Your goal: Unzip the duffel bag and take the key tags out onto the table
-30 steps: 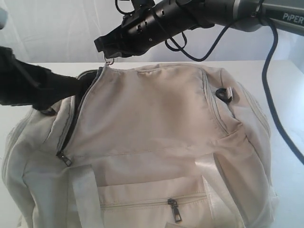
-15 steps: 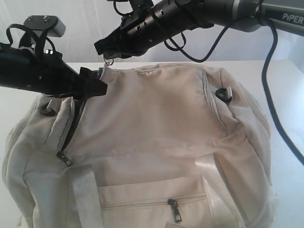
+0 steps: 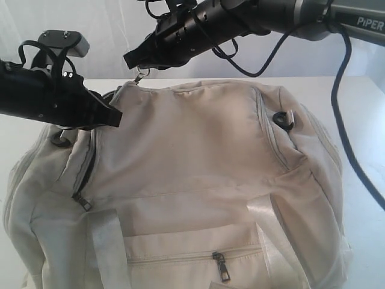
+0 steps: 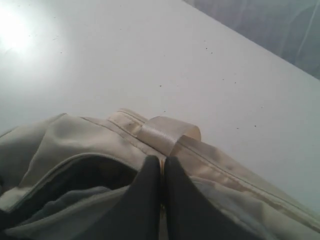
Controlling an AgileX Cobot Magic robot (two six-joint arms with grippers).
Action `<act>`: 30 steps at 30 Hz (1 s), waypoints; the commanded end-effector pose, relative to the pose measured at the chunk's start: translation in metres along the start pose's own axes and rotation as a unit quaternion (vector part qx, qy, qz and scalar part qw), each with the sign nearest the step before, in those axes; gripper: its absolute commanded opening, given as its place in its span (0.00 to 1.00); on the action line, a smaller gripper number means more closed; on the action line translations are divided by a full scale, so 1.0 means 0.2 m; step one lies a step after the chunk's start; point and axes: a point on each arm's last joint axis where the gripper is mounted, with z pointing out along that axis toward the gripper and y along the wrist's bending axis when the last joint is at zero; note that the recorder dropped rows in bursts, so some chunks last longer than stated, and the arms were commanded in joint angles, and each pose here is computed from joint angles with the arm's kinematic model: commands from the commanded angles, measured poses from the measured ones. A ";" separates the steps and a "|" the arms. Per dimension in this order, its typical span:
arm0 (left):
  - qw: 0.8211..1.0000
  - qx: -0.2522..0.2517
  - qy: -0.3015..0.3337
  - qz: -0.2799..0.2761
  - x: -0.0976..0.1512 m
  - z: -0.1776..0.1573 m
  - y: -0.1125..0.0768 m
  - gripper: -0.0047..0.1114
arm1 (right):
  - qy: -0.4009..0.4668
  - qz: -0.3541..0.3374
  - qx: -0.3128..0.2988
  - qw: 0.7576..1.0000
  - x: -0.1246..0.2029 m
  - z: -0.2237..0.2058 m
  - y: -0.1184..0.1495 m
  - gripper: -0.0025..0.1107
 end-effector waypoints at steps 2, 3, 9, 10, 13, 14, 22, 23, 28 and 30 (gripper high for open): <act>1.000 0.004 0.027 -0.004 0.01 -0.03 -0.01 0.04 | -0.001 -0.008 0.036 0.999 0.01 0.03 -0.05 0.02; 1.000 -0.001 0.029 -0.005 0.01 -0.05 -0.01 0.04 | 0.004 -0.006 0.042 0.999 0.02 0.04 -0.06 0.02; 0.998 -0.026 0.036 -0.033 0.01 -0.13 0.04 0.04 | 0.006 0.011 0.083 0.996 0.06 0.10 -0.12 0.02; 0.998 -0.026 0.039 -0.035 0.01 -0.14 0.05 0.04 | 0.003 0.020 0.087 0.996 0.07 0.11 -0.12 0.02; 0.998 -0.025 0.047 -0.034 0.02 -0.15 0.06 0.04 | 0.009 0.027 0.087 0.996 0.10 0.15 -0.13 0.02; 0.998 -0.024 0.048 -0.035 0.03 -0.15 0.06 0.04 | 0.014 0.027 0.087 0.996 0.11 0.16 -0.14 0.02; 0.998 -0.024 0.049 -0.035 0.03 -0.15 0.06 0.04 | 0.036 0.065 0.119 0.990 0.15 0.12 -0.26 0.02; 0.998 -0.024 0.049 -0.035 0.03 -0.15 0.06 0.04 | 0.042 0.068 0.118 0.990 0.16 0.11 -0.27 0.02; 0.998 -0.024 0.049 -0.033 0.03 -0.15 0.06 0.04 | 0.060 0.078 0.121 0.988 0.18 0.06 -0.32 0.02; 0.998 -0.023 0.050 -0.034 0.03 -0.15 0.06 0.04 | 0.057 0.080 0.124 0.987 0.16 0.03 -0.34 0.02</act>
